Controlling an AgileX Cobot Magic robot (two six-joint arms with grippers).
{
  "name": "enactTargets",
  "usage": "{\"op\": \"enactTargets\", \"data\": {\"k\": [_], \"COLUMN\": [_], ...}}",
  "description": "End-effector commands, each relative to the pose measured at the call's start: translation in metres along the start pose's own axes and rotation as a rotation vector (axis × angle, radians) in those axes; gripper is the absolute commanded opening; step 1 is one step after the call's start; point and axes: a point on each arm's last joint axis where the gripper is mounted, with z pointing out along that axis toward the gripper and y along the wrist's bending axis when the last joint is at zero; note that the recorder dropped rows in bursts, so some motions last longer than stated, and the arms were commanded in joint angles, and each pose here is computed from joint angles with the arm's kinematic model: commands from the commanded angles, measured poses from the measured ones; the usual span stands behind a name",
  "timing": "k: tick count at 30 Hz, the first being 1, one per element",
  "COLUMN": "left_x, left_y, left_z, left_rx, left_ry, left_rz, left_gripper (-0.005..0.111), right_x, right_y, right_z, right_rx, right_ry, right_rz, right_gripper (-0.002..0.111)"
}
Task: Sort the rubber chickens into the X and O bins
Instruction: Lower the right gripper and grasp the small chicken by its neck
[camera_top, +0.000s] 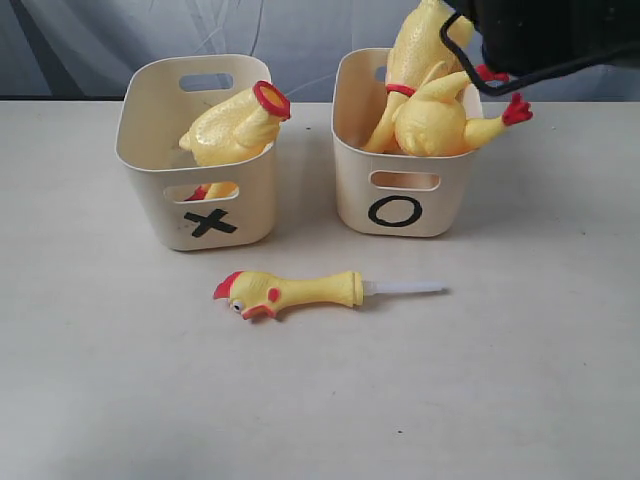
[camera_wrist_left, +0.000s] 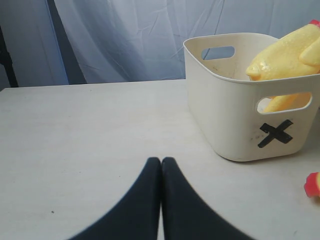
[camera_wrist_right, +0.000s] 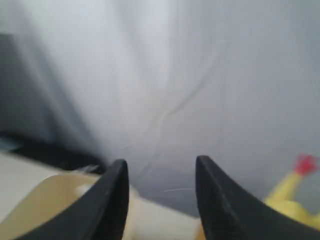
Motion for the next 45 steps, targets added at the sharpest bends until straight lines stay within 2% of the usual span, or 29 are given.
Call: {"op": "enactTargets", "data": {"k": [1, 3, 5, 7, 8, 9, 11, 14, 18, 21, 23, 27, 33, 35, 36, 38, 39, 41, 43, 45], "left_x": [-0.003, -0.003, -0.003, -0.003, -0.003, -0.003, -0.003, -0.003, -0.003, -0.003, -0.003, -0.003, -0.003, -0.003, -0.003, -0.003, -0.003, -0.003, -0.003, -0.003], "left_y": [0.0, 0.0, 0.0, 0.0, 0.0, 0.0, 0.0, 0.0, 0.0, 0.0, 0.0, 0.0, 0.0, 0.0, 0.0, 0.0, 0.0, 0.0, 0.0, 0.0], "left_z": [-0.001, -0.001, -0.001, -0.001, -0.001, -0.001, -0.001, -0.001, -0.001, -0.001, -0.001, -0.001, -0.001, -0.001, -0.001, -0.001, -0.001, -0.001, -0.001, -0.001], "left_rx": [-0.001, -0.001, -0.001, -0.001, -0.001, -0.001, -0.001, -0.001, -0.001, -0.001, -0.001, -0.001, -0.001, -0.001, -0.001, -0.001, -0.001, -0.001, -0.001, -0.001], "left_ry": [-0.02, -0.02, -0.02, -0.02, -0.02, -0.02, -0.02, -0.02, -0.02, -0.02, -0.02, -0.02, -0.02, -0.02, -0.02, -0.02, -0.02, -0.02, -0.02, -0.02], "left_rz": [-0.002, -0.002, -0.002, -0.002, -0.002, -0.002, -0.002, -0.002, -0.002, -0.002, -0.002, -0.002, -0.002, -0.002, -0.002, -0.002, -0.002, -0.002, -0.002, -0.002], "left_gripper": [0.0, 0.0, 0.0, 0.0, 0.0, 0.0, 0.0, 0.0, 0.0, 0.0, 0.0, 0.0, 0.0, 0.0, 0.0, 0.0, 0.0, 0.0, 0.0, 0.0], "right_x": [0.002, 0.008, 0.015, 0.028, 0.032, 0.046, 0.07, 0.101, 0.147, 0.177, 0.184, 0.2, 0.219, 0.224, 0.228, 0.235, 0.237, 0.243, 0.243, 0.243], "right_y": [0.045, 0.056, 0.062, 0.063, 0.062, 0.058, 0.053, 0.051, 0.061, 0.065, 0.067, 0.07, 0.073, 0.073, 0.074, 0.074, 0.074, 0.074, 0.075, 0.075], "right_z": [-0.021, -0.028, -0.032, -0.037, -0.038, -0.039, -0.037, -0.026, -0.004, 0.018, 0.025, 0.029, 0.03, 0.031, 0.03, 0.03, 0.029, 0.028, 0.029, 0.029], "right_rx": [-0.581, -0.725, -0.819, -0.887, -0.895, -0.902, -0.891, -0.876, -0.89, -0.795, -0.761, -0.771, -0.793, -0.796, -0.8, -0.811, -0.814, -0.823, -0.819, -0.817], "right_ry": [0.073, 0.108, 0.152, 0.24, 0.277, 0.398, 0.583, 0.75, 0.858, 0.843, 0.822, 0.856, 0.927, 0.935, 0.952, 0.987, 0.997, 1.024, 1.021, 1.017], "right_rz": [-0.112, -0.151, -0.19, -0.327, -0.364, -0.466, -0.577, -0.683, -0.732, -0.755, -0.747, -0.75, -0.747, -0.748, -0.747, -0.748, -0.749, -0.751, -0.747, -0.745], "right_gripper": [0.042, 0.042, 0.042, 0.042, 0.042, 0.042, 0.042, 0.042, 0.042, 0.042, 0.042, 0.041, 0.021, 0.027, 0.036, 0.045, 0.045, 0.039, 0.014, 0.001]}}
